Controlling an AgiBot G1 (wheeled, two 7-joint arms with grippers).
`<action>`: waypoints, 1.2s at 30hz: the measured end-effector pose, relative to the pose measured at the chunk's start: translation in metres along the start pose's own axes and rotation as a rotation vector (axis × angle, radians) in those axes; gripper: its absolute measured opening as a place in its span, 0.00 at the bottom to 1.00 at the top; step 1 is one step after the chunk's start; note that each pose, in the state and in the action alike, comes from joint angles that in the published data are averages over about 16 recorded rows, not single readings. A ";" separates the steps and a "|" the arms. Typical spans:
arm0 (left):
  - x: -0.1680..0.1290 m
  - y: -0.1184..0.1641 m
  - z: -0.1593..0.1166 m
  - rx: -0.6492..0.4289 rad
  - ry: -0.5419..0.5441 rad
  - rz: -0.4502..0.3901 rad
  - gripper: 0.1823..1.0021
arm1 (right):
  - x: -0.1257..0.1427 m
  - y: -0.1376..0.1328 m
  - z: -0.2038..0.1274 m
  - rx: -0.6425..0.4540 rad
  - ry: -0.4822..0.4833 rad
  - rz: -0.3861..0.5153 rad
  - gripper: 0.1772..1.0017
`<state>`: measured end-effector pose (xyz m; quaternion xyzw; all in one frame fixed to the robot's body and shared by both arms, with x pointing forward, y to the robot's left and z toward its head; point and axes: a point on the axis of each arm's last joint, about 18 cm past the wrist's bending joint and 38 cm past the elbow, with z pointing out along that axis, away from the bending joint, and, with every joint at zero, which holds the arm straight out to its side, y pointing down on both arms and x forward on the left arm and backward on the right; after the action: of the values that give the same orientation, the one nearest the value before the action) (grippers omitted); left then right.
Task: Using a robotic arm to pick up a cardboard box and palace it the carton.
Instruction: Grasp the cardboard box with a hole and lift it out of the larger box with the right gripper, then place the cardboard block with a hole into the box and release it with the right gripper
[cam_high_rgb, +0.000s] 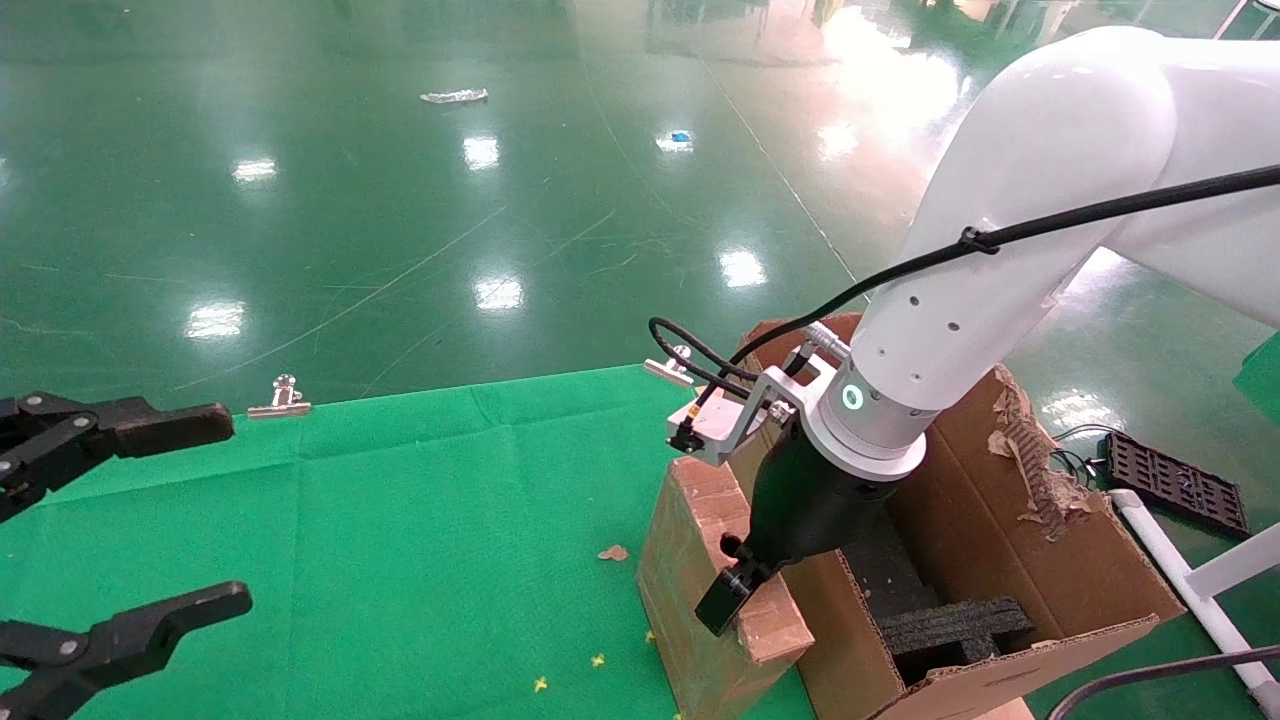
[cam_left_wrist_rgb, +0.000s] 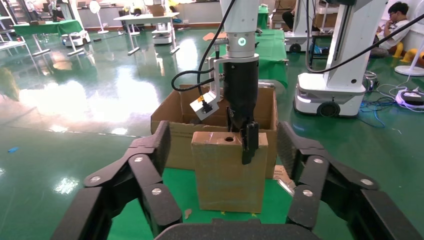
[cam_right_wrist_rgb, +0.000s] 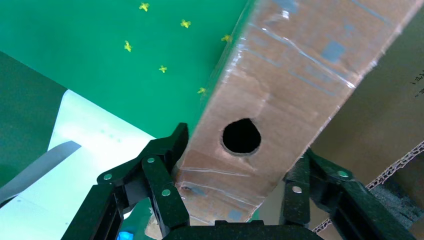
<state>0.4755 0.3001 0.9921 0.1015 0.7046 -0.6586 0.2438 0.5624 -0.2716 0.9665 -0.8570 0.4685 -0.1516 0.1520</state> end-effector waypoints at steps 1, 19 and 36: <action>0.000 0.000 0.000 0.000 0.000 0.000 0.79 | 0.000 0.000 0.000 0.001 0.000 0.001 0.62; 0.000 0.000 0.000 0.000 0.000 0.000 0.30 | 0.047 -0.003 -0.096 0.340 0.022 -0.024 0.21; 0.000 0.000 0.000 0.000 0.000 0.000 0.04 | 0.171 0.110 -0.166 0.504 0.238 0.243 0.18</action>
<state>0.4755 0.3001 0.9921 0.1015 0.7046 -0.6586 0.2438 0.5002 -0.4930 1.0932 -0.7063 0.5298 -0.3429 0.3209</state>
